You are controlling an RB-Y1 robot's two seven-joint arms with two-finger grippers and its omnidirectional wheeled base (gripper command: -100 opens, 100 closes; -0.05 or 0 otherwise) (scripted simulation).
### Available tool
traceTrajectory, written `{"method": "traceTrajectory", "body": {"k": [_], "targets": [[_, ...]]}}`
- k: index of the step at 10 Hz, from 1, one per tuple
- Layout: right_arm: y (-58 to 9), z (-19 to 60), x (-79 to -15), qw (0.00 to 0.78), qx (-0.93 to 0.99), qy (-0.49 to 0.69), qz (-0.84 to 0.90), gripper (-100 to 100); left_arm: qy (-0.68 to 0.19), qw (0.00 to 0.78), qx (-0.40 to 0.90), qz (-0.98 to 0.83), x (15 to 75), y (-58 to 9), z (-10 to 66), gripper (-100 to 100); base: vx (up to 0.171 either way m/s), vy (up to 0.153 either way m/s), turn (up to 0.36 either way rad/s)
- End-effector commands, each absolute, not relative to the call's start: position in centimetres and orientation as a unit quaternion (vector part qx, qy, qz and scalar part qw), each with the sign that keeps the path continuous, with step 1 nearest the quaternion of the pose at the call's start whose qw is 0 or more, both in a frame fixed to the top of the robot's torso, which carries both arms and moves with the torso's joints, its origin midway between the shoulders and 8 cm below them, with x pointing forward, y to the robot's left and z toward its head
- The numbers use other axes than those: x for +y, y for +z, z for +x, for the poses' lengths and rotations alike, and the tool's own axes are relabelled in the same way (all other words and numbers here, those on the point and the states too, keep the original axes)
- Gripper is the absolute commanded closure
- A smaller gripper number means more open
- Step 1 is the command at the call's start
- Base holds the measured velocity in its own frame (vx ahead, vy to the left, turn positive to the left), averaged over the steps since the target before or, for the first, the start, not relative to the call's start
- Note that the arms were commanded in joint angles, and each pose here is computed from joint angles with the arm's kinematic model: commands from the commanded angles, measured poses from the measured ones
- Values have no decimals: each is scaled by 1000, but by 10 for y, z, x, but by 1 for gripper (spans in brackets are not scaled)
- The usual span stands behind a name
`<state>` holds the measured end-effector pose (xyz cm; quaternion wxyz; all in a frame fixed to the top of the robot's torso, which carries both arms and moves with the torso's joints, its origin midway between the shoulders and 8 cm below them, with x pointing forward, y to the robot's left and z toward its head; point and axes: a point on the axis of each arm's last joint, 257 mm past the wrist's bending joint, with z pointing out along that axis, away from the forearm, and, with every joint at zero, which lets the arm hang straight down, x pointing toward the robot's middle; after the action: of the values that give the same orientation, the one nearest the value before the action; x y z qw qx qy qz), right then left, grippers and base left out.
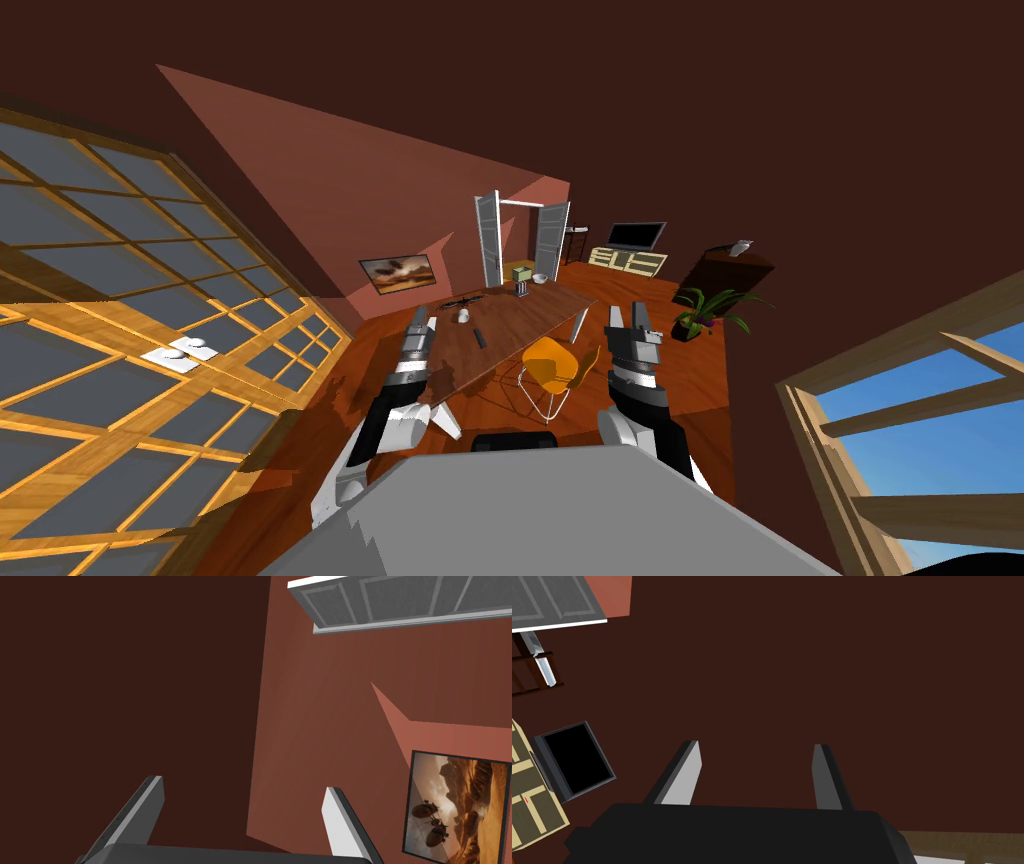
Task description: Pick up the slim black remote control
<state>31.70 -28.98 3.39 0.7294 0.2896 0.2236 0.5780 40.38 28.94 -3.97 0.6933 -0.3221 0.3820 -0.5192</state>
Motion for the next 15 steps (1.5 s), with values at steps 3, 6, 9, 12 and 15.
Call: {"method": "traceTrajectory", "body": {"k": [3, 6, 9, 12, 15], "targets": [[34, 317, -290, 729, 224, 578, 290, 0, -502, 679, 419, -334, 294, -66, 425, -100, -41, -21, -8], [34, 317, -290, 729, 224, 578, 290, 0, -480, 661, 462, -346, 295, -96, 452, -100, -29, -18, -21], [34, 317, -290, 729, 224, 578, 290, 0, -465, 647, 489, -355, 297, -116, 467, -100, -29, -15, -24], [34, 317, -290, 729, 224, 578, 290, 0, -437, 624, 535, -366, 301, -150, 494, -100, -25, -13, -40], [34, 317, -290, 729, 224, 578, 290, 0, -417, 605, 564, -376, 305, -174, 507, -100, -17, -10, -45]]}}
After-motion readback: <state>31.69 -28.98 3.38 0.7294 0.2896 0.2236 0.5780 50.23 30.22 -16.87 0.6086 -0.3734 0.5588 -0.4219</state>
